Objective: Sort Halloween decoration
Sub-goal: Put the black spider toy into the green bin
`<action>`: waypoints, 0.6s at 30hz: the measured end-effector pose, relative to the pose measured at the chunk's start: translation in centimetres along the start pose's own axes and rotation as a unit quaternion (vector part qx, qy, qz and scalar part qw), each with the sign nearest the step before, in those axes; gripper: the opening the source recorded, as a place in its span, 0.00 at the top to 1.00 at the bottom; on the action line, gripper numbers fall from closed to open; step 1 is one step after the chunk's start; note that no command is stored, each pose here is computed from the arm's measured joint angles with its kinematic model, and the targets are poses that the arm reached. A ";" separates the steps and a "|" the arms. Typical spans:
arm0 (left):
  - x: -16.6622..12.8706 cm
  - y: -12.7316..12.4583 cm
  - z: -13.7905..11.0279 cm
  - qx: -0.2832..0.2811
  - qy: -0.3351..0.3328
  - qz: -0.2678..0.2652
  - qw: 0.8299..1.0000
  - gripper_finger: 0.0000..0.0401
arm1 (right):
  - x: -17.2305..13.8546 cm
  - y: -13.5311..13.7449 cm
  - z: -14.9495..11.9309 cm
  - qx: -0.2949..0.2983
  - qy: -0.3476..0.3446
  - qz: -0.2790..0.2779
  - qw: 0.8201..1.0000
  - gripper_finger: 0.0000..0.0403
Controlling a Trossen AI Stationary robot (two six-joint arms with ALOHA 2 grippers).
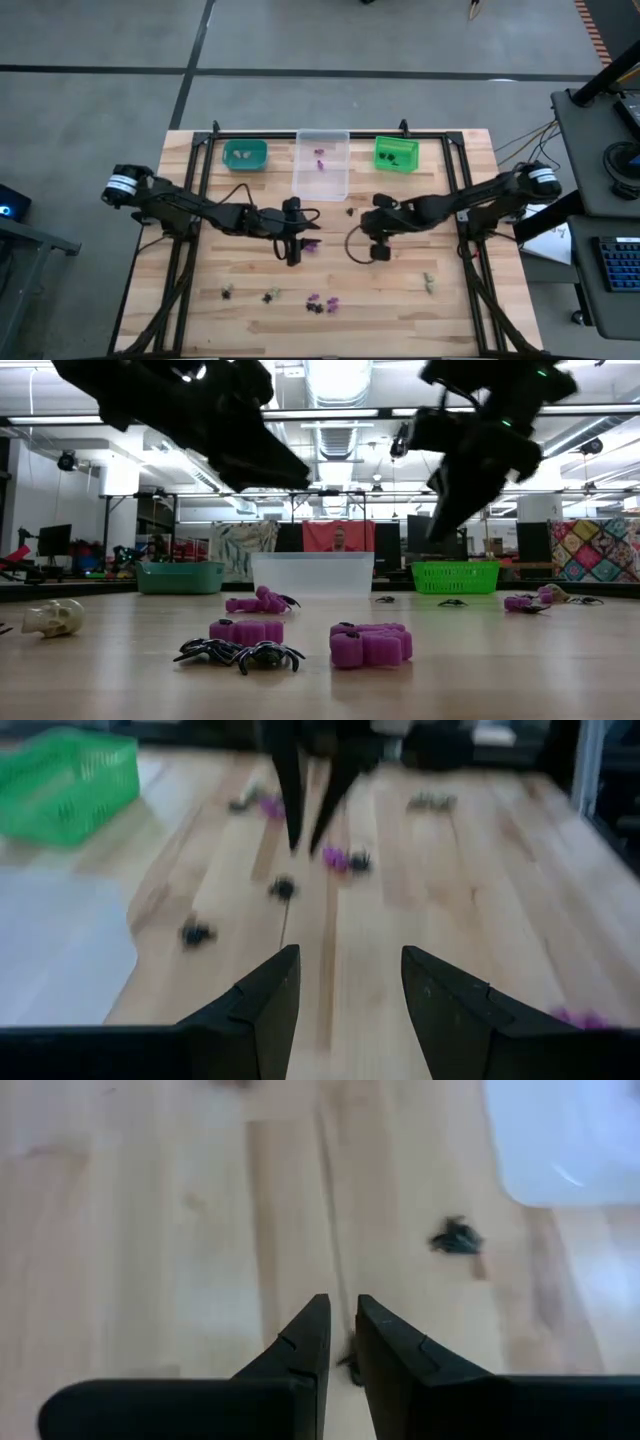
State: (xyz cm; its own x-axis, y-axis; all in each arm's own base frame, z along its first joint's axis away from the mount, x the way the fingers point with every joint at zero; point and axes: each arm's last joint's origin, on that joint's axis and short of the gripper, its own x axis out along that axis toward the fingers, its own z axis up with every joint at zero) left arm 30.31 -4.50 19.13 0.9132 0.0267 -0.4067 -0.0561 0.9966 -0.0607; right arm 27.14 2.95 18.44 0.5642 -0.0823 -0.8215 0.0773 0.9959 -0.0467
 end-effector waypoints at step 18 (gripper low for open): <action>5.7 0.7 0.1 0.021 -0.089 0.038 0.995 0.64 | -3.2 -1.4 -7.0 0.065 -0.026 0.008 0.998 0.89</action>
State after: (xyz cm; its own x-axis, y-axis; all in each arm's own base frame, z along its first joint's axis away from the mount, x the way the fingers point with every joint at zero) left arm 35.50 -3.68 16.86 0.9642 0.1111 -0.2407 -0.1134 0.9935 0.0040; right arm 19.46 2.09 17.20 0.6075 -0.0710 -0.7911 0.1714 0.9843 0.0433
